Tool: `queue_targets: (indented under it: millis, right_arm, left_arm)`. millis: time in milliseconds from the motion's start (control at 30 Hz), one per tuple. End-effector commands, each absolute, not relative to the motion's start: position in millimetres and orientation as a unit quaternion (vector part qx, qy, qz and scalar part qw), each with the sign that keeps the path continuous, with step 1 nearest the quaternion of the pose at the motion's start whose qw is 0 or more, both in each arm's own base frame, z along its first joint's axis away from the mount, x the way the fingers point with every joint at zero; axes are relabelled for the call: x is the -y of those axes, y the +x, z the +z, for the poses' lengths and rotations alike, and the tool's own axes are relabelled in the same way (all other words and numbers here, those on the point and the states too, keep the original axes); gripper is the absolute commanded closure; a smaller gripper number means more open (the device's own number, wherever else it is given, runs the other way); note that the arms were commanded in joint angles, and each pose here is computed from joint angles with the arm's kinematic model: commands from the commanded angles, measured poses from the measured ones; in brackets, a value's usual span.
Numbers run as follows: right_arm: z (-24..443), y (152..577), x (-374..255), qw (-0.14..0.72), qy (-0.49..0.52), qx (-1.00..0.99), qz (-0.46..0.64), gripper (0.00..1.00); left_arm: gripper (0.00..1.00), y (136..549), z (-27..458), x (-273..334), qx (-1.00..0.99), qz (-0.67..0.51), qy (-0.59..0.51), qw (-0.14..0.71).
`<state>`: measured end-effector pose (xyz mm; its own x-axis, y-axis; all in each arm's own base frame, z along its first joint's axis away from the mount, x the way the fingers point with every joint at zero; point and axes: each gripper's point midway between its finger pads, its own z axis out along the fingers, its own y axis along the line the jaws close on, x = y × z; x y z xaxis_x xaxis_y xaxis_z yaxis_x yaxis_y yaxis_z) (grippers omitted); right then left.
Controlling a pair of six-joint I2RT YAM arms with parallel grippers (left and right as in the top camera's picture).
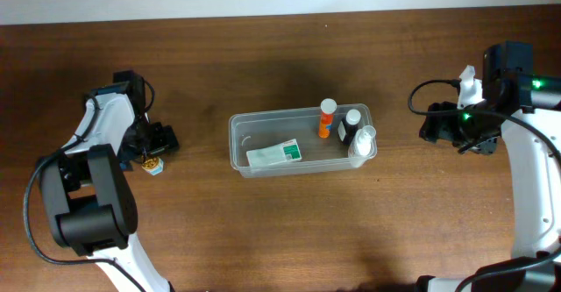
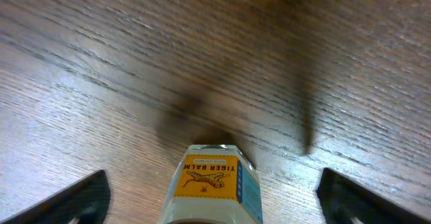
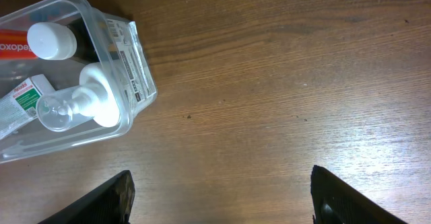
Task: Pack container
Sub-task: 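Grasp the gold-lidded Tiger Balm jar with the left gripper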
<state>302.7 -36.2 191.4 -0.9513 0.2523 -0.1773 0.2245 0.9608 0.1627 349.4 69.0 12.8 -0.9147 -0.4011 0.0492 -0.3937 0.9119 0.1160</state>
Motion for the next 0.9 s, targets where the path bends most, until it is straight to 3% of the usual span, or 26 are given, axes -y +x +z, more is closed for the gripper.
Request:
queue_targets:
  millis: [0,267,367,600,867]
  right_arm:
    - [190.6,302.1,35.2,0.097,0.12,-0.985,0.075,0.25]
    - [190.6,302.1,35.2,0.097,0.12,-0.985,0.075,0.25]
    - [190.6,302.1,35.2,0.097,0.12,-0.985,0.075,0.25]
    - [190.6,302.1,35.2,0.097,0.12,-0.985,0.075,0.25]
    - [190.6,302.1,35.2,0.097,0.12,-0.985,0.075,0.25]
  left_arm:
    - [0.21,343.5,10.0,-62.1,0.976,-0.036,0.208,0.051]
    - [0.5,332.7,11.3,-56.3,0.975,-0.025,0.208,0.075]
    - [0.56,330.2,11.8,-55.9,0.975,-0.025,0.208,0.08]
    - [0.62,336.6,28.9,-54.3,0.976,-0.024,0.205,0.063]
    - [0.64,371.6,119.2,-11.0,0.986,-0.01,0.144,-0.079]
